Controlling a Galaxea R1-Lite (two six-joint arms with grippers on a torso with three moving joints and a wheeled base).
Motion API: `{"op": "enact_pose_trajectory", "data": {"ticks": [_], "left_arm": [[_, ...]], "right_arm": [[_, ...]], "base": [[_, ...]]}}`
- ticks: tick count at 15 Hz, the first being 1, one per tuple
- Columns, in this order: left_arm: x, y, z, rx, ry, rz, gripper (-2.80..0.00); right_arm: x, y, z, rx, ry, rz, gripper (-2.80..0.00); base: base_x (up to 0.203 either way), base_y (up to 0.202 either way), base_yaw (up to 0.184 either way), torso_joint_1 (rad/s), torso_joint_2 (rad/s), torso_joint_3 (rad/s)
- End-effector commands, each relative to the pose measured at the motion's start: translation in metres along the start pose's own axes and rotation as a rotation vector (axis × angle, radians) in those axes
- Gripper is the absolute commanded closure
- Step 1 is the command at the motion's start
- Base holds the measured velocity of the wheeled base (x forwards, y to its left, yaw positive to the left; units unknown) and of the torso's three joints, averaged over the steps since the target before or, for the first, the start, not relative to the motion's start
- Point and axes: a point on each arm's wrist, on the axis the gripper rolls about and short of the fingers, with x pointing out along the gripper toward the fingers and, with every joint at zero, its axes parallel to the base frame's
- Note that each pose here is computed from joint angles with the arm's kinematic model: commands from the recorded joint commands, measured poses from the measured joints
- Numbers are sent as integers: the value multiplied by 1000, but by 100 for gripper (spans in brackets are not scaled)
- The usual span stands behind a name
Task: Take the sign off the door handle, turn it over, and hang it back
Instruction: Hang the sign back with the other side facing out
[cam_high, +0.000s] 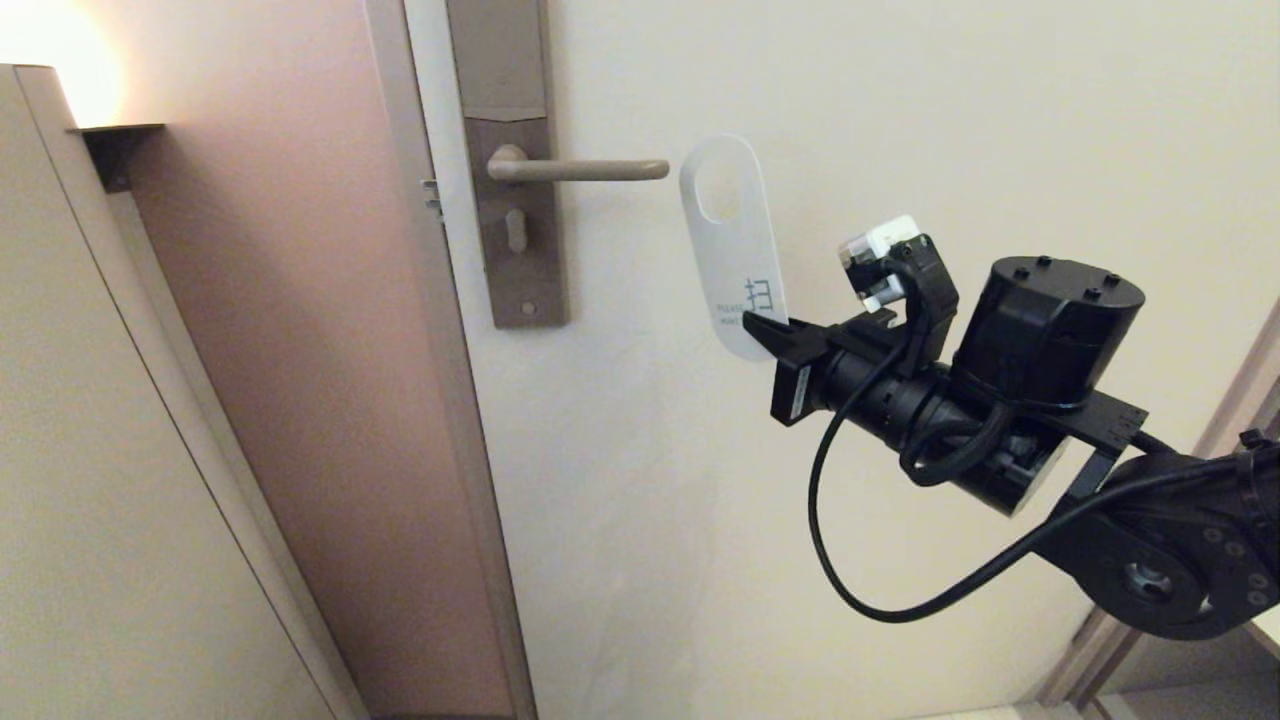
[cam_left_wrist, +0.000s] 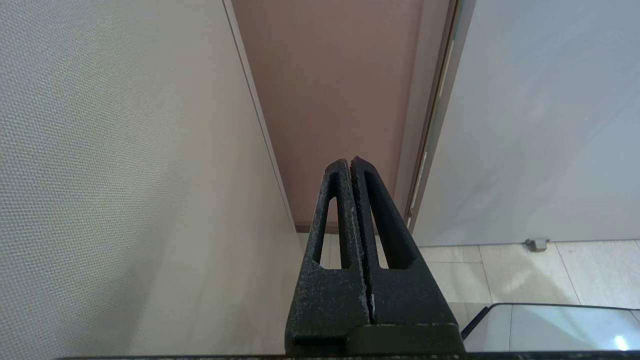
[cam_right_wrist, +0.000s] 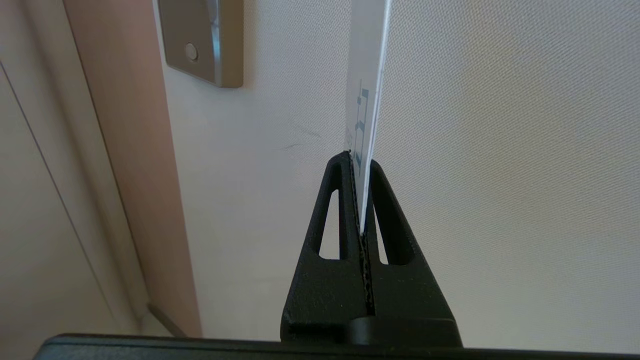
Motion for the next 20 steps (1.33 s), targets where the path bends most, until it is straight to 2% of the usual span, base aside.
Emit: {"op": "enact_pose_trajectory", "data": {"ticks": [1, 6, 20], "left_arm": [[0, 0, 0, 0, 2, 0, 0], [0, 0, 0, 0, 2, 0, 0], [0, 0, 0, 0, 2, 0, 0]], "right_arm": [[4, 0, 1, 7, -9, 1, 0], [20, -2, 6, 16, -41, -14, 0], [55, 0, -10, 18, -31, -5, 0]], "base": [[0, 0, 0, 0, 0, 0], [0, 0, 0, 0, 0, 0], [0, 0, 0, 0, 0, 0]]}}
